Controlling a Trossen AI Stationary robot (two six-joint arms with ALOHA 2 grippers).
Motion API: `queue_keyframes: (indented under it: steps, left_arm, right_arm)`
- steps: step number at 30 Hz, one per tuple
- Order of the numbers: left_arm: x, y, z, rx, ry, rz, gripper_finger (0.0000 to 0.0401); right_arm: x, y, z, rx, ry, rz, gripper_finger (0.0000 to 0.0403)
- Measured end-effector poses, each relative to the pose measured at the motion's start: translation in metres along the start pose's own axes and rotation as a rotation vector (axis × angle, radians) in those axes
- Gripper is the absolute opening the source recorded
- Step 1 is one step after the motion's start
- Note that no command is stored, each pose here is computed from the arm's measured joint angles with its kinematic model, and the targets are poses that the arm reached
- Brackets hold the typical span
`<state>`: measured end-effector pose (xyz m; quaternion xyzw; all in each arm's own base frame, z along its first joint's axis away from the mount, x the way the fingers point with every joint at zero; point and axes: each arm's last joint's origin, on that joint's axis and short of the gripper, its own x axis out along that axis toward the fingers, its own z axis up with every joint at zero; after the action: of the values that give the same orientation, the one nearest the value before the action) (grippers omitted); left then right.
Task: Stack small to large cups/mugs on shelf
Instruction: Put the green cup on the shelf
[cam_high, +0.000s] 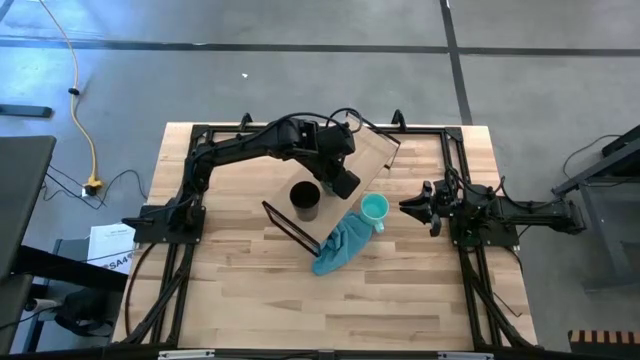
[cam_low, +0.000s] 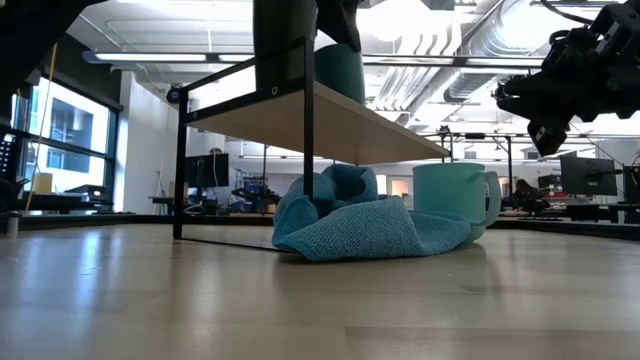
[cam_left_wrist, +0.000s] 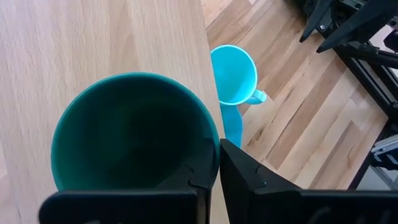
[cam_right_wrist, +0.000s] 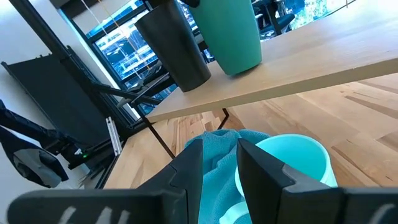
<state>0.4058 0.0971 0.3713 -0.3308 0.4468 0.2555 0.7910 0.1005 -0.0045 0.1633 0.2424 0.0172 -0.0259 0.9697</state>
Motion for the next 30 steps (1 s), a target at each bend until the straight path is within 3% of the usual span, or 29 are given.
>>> queue_keyframes:
  steps: [30]
  left_arm:
    - [0.0,-0.0014,0.0011,0.026,-0.005,-0.023,0.0017]
  right_arm:
    - [0.0,0.0,0.0,0.006,0.0,0.0,0.0089]
